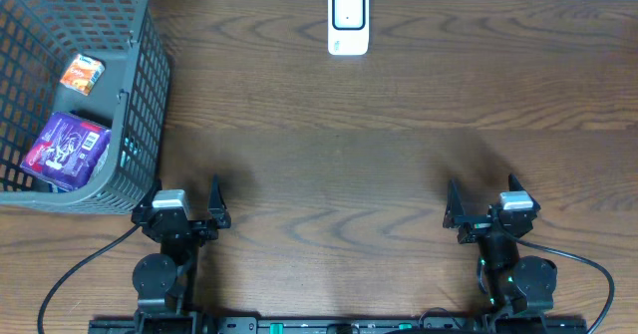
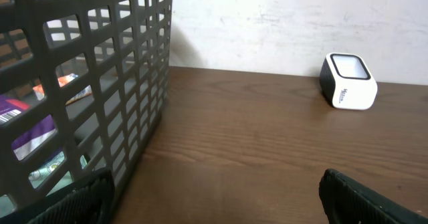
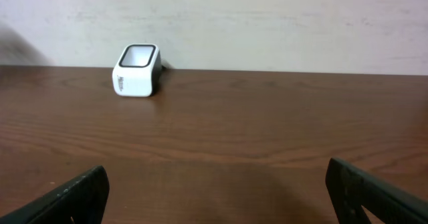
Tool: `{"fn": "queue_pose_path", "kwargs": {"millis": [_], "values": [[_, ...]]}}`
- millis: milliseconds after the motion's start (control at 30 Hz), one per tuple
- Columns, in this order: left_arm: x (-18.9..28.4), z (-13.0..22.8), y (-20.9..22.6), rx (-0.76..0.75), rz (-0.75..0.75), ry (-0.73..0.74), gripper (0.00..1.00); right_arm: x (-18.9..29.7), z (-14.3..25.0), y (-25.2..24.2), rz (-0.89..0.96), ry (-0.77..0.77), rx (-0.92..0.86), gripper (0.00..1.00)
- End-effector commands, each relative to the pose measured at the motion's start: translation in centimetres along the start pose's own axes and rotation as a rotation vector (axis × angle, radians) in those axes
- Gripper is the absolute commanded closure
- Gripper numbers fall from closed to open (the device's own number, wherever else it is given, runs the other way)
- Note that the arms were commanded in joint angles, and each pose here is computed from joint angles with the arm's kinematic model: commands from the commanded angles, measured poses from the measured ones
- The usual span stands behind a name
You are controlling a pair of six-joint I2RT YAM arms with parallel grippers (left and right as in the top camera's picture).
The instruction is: Scan the item barcode
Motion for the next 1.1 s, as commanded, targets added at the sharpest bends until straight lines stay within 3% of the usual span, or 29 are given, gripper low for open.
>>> {"fn": "queue_pose_path", "kwargs": {"millis": [0, 200, 467, 733, 900, 1067], "values": [[0.0, 1.1, 0.8, 0.015, -0.047, 0.041, 0.02, 0.0, 0.1, 0.0, 0.004, 0.003, 0.015, 0.01], [0.0, 0.8, 0.4, 0.017, -0.021, 0.026, 0.02, 0.0, 0.1, 0.0, 0.004, 0.003, 0.015, 0.01], [1.3, -3.6, -5.2, -0.023, 0.377, -0.161, 0.02, 0.0, 0.1, 0.0, 0.004, 0.003, 0.015, 0.01], [3.3, -8.5, -6.9, -0.011, 0.454, -0.298, 0.02, 0.0, 0.1, 0.0, 0.004, 0.003, 0.015, 0.01], [2.9, -8.9, -7.0, 0.049, 0.403, -0.077, 0.02, 0.0, 0.1, 0.0, 0.004, 0.003, 0.015, 0.01], [3.0, -9.0, -9.3, 0.045, 0.563, 0.028, 0.02, 0.0, 0.1, 0.0, 0.004, 0.003, 0.015, 0.01]]}}
Point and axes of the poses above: each gripper's point midway between its finger pads, its own x axis back along the fingers, its own y axis along the line the jaws close on, z = x × y, the point moved 4 cm from there along x, back along the fingers, and after that the axes turned 10 degrees about x, right-handed, at the moved point
